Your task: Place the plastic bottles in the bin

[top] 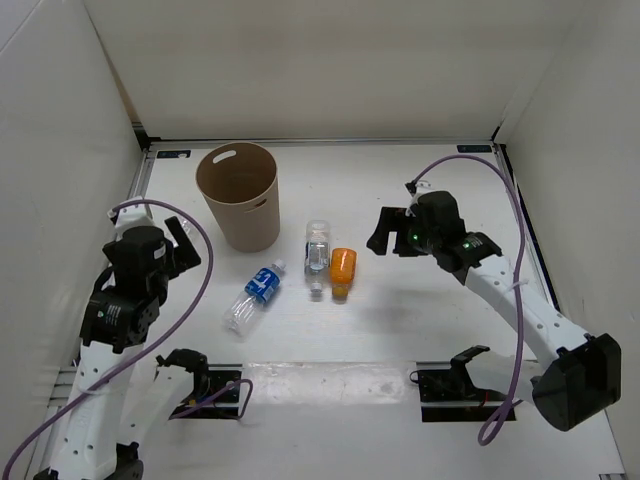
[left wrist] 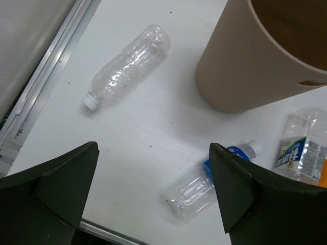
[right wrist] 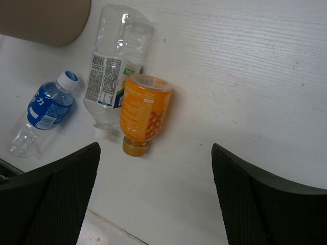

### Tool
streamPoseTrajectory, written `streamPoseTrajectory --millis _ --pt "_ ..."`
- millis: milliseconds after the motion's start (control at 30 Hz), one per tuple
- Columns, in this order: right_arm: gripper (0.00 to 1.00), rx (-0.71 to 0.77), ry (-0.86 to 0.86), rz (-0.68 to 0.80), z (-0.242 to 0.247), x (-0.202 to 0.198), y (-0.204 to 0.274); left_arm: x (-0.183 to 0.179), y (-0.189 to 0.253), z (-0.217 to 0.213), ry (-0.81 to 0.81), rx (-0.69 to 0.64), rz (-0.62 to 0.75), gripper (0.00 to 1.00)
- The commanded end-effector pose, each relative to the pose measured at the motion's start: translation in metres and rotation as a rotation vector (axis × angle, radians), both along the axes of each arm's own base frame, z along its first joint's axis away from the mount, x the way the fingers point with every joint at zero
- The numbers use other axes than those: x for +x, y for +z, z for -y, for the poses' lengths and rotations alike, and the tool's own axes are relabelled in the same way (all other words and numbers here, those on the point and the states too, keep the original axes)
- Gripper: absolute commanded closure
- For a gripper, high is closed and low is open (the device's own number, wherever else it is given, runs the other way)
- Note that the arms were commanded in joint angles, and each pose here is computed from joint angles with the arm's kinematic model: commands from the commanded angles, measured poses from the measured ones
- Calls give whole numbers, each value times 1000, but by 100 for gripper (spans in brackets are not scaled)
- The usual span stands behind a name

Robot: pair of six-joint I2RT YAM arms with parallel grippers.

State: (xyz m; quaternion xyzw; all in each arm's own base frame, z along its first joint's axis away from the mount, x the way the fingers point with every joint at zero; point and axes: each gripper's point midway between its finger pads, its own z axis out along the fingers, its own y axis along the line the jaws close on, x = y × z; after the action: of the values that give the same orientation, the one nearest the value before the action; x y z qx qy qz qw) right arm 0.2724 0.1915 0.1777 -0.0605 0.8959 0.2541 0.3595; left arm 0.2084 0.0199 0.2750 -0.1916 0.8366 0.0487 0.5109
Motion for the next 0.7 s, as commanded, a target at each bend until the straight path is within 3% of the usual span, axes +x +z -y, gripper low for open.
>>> streamPoseTrajectory --millis 0,267,500,600,667 --pt "10 9 -29 78 -2 0 28 -15 1 -10 9 52 -18 1" --pt "10 -40 -75 25 7 7 13 -20 -24 -12 34 13 65 1" --pt "10 21 46 -73 -27 8 -9 -17 -33 -9 30 11 14 1" --pt "10 -32 65 -151 -50 12 -25 -17 -33 -8 28 7 23 1" --pt "10 -93 56 -280 -61 8 -63 -17 -31 -9 28 7 30 1"
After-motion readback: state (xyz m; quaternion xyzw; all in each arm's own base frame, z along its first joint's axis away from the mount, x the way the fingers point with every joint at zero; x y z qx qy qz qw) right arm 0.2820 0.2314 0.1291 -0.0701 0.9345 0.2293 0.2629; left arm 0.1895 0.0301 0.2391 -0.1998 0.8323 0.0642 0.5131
